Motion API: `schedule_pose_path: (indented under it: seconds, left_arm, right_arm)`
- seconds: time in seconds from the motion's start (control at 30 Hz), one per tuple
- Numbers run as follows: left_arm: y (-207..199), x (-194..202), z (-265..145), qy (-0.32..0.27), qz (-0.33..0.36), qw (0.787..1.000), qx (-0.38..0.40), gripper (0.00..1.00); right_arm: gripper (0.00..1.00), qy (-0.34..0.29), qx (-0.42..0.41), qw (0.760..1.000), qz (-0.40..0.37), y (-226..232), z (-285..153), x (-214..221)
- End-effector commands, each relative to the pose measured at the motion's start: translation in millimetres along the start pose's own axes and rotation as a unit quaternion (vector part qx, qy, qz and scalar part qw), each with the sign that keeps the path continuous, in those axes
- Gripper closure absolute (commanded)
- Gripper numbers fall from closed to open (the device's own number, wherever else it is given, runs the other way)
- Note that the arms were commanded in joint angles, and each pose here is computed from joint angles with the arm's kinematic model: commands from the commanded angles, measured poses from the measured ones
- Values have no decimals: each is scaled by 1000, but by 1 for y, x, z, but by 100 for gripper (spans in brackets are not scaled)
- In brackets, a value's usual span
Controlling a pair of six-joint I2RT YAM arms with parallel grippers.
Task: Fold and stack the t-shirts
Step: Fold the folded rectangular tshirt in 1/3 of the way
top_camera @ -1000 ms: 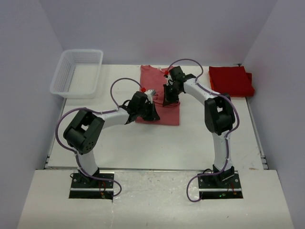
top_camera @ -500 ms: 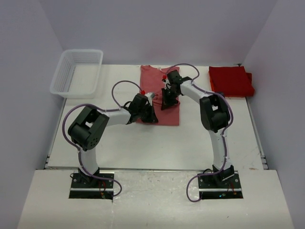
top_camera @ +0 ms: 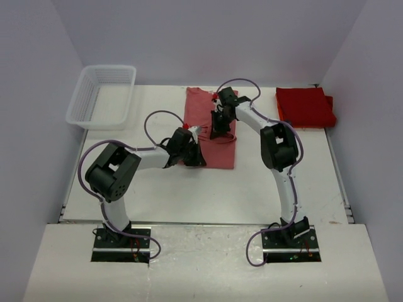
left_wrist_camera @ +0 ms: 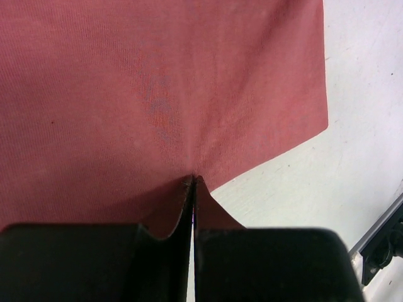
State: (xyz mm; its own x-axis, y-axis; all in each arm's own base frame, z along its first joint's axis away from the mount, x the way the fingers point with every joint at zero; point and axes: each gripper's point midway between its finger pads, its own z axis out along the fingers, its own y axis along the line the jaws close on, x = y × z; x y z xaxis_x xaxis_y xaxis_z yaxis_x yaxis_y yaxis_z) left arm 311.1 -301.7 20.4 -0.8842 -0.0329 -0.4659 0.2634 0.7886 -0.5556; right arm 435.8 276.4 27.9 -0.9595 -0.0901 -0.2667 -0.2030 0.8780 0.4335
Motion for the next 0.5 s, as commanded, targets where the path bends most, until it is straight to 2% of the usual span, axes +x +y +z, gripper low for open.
schedule_pose_path:
  seconds: [0.0,0.13,0.17,0.4,0.47]
  left_arm:
    - [2,7,-10,4,-6,1000,-2,100]
    - [5,16,-12,12,-8,1000,0,100]
    - [4,17,-13,12,-8,1000,3,100]
    - [7,32,-18,19,-9,1000,3,100]
    - [9,34,-18,20,-8,1000,1,100]
  right_arm:
    - [100,-5,4,1000,0,8,-4,-11]
    - [100,-14,5,1000,-1,10,-2,-29]
    - [100,-2,11,1000,6,3,10,-28]
    - [100,-93,-11,995,-13,-2,-16,-101]
    - [100,-134,-11,990,-45,8,-55,-116]
